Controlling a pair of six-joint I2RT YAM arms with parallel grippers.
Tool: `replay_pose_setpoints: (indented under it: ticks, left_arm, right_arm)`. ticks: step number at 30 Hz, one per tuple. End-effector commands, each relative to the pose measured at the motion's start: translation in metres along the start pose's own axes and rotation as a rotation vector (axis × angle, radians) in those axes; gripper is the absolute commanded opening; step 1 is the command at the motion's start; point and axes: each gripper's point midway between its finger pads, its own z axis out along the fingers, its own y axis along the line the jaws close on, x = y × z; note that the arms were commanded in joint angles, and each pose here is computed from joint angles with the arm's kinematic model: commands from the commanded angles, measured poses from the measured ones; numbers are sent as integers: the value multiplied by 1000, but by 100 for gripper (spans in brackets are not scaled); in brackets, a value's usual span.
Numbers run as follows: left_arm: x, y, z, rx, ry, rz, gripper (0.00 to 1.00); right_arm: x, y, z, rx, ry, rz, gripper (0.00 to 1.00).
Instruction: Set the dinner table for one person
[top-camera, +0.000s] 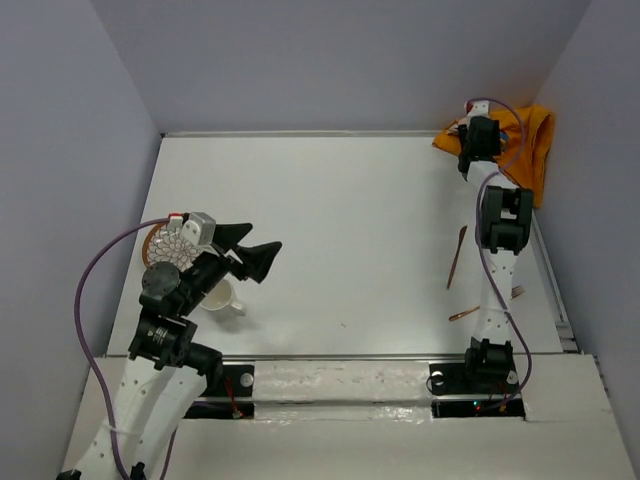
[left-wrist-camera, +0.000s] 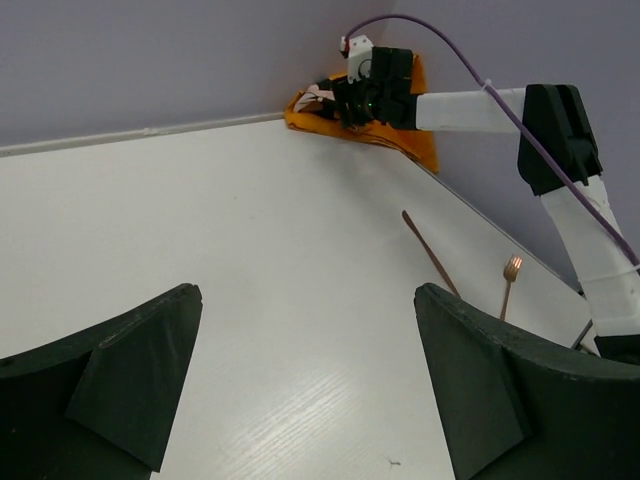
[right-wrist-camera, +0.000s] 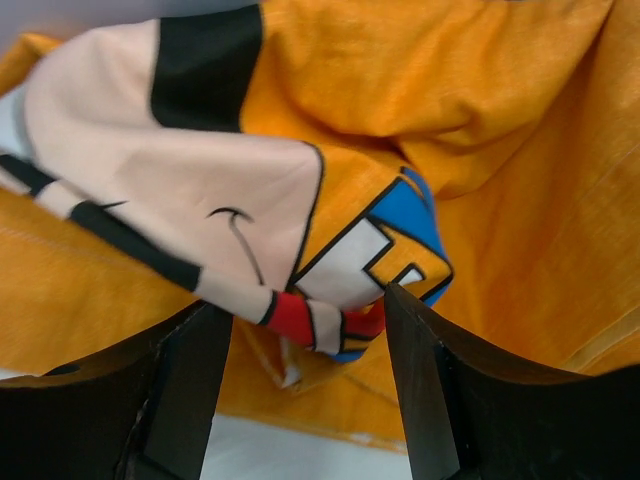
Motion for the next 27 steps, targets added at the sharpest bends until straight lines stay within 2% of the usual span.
replay_pose_setpoints:
  ticks: [1,7,9,10,11,12,13,14,16,17,19,22,23,24,27]
  left_arm:
    - [-24,-6,2,27,-58,37,99]
    - [-22,4,5,-3,-49,35,99]
    - [-23,7,5,-7,-50,36,99]
    - [-22,6,5,-5,-48,36,99]
    - [-22,7,6,-3,-47,35,99]
    - [-22,7,5,-6,-48,35,99]
    - [-22,8,5,-8,-48,35,99]
    - [-22,7,5,-6,-49,36,99]
    - [-23,8,4,-14,-55,37,99]
    - [-24,8,4,-13,-58,37,99]
    - [-27,8,2,-21,-71,40,99]
    - [-32,6,-2,-21,-92,45,99]
    - [-35,4,-4,-20,-107,49,99]
    - [-35,5,-4,-26,-110,48,99]
    - [-41,4,-9,-40,-138,52,99]
  right_arm:
    - [-30,-25,13,63,-94,-10,69]
    - [-43,-31,24,84,-152,-1,69]
    - [-49,-25,23,41,-173,7,61]
    - [-55,-24,23,27,-184,11,37]
    - [-59,-26,22,31,-193,28,18]
    - [-65,-29,20,35,-206,46,4]
    - [-85,-44,11,72,-234,75,0]
    - [-84,-48,5,80,-230,84,0]
    - [-139,-57,-44,70,-390,127,0]
    - [-190,-73,-72,68,-514,157,0]
    - [-217,-67,-110,20,-585,156,0]
    - [-287,-61,-197,-74,-723,183,0]
    - [-318,-62,-244,-106,-794,203,0]
    - [-315,-41,-249,-147,-787,192,0]
    - [-335,-20,-327,-318,-841,167,0]
